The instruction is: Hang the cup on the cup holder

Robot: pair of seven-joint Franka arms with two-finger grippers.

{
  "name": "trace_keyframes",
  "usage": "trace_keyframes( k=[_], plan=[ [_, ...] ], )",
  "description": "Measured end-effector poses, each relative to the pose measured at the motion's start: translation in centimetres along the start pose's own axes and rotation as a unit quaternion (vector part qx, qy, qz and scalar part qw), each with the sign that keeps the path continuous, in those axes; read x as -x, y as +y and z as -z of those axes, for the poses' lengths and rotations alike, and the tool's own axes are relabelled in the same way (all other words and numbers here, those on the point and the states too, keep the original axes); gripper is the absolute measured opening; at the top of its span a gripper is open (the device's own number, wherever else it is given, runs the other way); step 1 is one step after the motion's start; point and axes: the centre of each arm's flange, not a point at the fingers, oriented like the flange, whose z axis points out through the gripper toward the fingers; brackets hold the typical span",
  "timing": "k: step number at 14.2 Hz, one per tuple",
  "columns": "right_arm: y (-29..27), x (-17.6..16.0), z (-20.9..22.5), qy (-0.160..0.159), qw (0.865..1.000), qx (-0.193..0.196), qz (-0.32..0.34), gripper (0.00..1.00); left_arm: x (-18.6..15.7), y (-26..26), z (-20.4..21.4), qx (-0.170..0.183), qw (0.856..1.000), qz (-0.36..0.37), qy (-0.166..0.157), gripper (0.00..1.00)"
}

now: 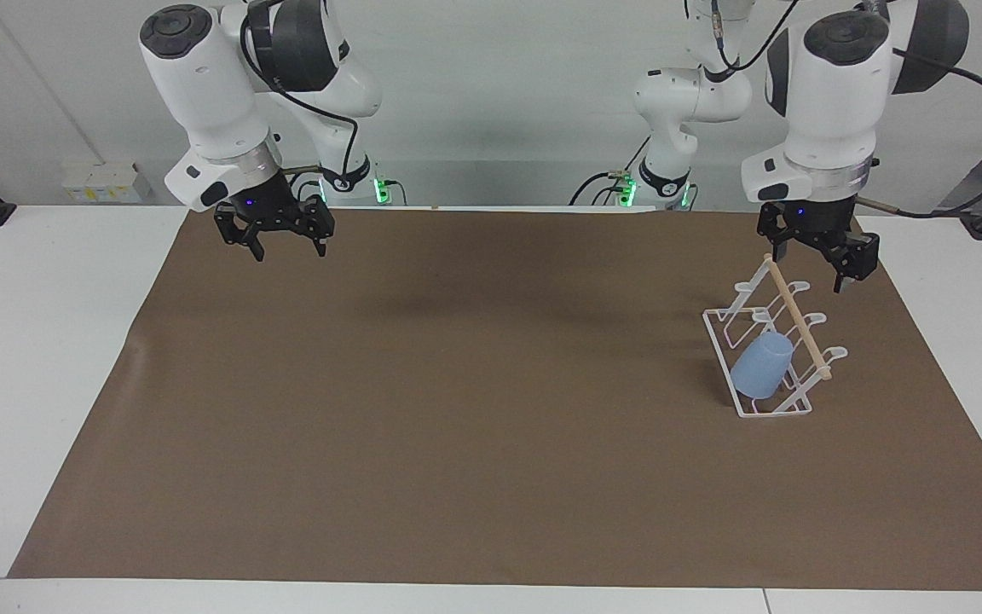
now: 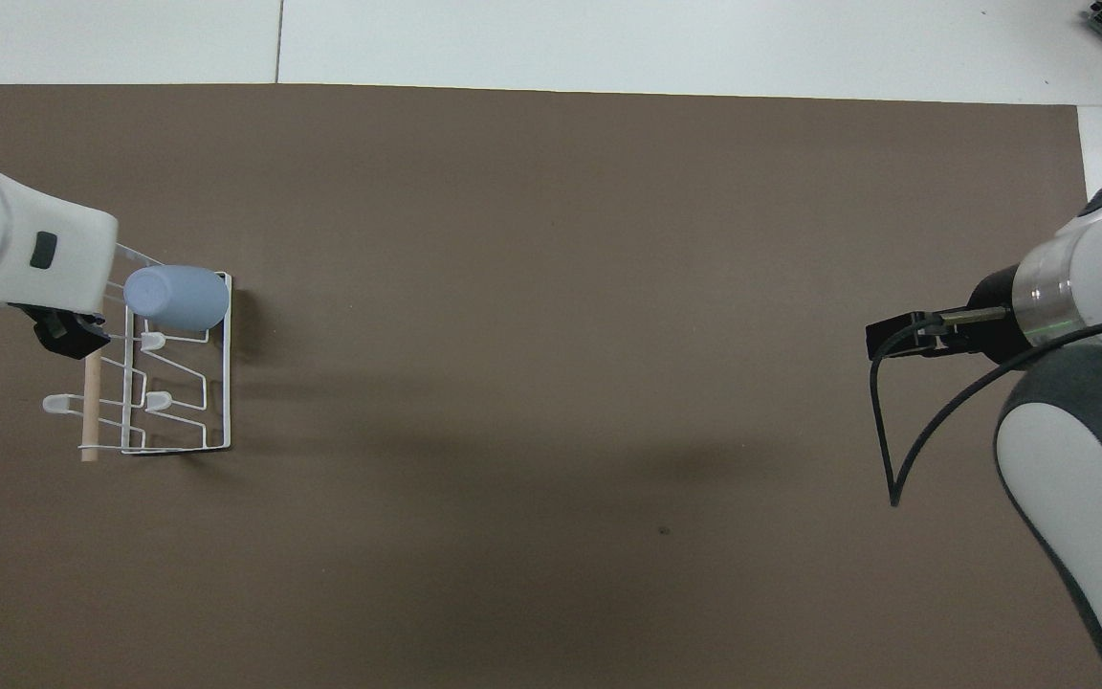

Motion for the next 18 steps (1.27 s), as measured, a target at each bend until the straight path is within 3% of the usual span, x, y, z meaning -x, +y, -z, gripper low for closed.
trace_keyframes(
  k=[2, 4, 6, 9, 18],
  plan=[
    [0.0, 0.0, 0.0, 0.0, 1.0, 0.0, 0.0, 1.0, 2.7, -1.0, 0.4, 0.039, 0.998, 0.049, 0.012, 1.0],
    [0.0, 0.0, 0.0, 0.0, 1.0, 0.0, 0.0, 1.0, 4.7, -1.6, 0.8, 0.075, 0.989, 0.125, 0.004, 1.0],
    [0.0, 0.0, 0.0, 0.0, 1.0, 0.0, 0.0, 1.0, 5.4, -1.3, 2.2, 0.093, 0.975, 0.202, -0.016, 1.0],
    [0.0, 0.0, 0.0, 0.0, 1.0, 0.0, 0.0, 1.0, 5.3, -0.7, 3.5, 0.118, 0.955, 0.271, -0.016, 1.0],
    [0.0, 0.0, 0.0, 0.0, 1.0, 0.0, 0.0, 1.0, 6.2, -2.6, 3.6, 0.12, 0.93, 0.348, -0.003, 1.0]
  ],
)
